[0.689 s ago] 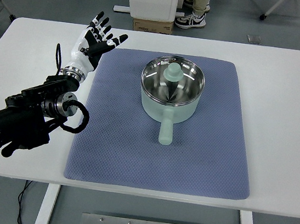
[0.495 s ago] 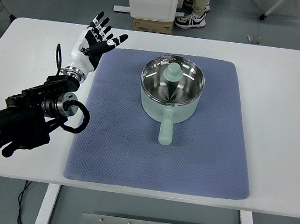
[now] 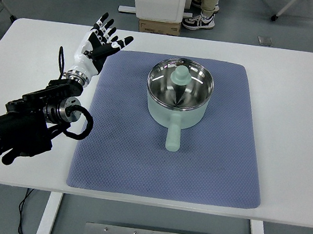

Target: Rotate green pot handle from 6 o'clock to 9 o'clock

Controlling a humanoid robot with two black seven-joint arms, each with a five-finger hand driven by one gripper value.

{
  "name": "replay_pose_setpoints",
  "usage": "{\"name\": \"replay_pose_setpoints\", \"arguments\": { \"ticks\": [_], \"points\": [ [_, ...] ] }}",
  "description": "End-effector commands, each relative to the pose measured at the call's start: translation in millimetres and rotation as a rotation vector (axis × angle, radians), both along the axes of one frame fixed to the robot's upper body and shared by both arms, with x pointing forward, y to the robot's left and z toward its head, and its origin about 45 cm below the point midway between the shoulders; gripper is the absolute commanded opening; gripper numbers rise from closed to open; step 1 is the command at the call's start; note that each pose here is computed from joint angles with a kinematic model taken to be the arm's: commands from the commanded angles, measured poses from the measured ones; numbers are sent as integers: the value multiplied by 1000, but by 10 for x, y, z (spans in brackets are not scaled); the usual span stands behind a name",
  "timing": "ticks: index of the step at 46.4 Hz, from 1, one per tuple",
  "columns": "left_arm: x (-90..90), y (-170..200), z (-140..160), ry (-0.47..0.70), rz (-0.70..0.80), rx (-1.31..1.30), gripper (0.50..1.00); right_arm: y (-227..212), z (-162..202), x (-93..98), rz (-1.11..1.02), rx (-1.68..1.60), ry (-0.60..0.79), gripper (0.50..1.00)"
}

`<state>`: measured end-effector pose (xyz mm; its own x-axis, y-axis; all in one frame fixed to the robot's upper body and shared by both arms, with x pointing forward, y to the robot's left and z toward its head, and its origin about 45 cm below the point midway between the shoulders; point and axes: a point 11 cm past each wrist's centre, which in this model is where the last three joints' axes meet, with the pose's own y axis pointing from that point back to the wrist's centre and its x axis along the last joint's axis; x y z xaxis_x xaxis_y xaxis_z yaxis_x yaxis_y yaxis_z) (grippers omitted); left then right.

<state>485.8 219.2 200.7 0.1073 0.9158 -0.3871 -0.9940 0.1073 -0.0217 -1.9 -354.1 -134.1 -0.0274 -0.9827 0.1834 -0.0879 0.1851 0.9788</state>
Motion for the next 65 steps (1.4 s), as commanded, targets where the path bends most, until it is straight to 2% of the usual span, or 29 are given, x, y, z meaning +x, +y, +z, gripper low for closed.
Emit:
{"name": "replay_pose_setpoints", "arguments": {
  "ticks": [1, 65],
  "points": [
    [0, 0, 0, 0, 0, 0, 1000, 0, 0, 0, 1, 0, 0, 1000],
    [37, 13, 78, -17, 3, -9, 1000, 0, 0, 0, 1, 0, 0, 1000]
  ]
}}
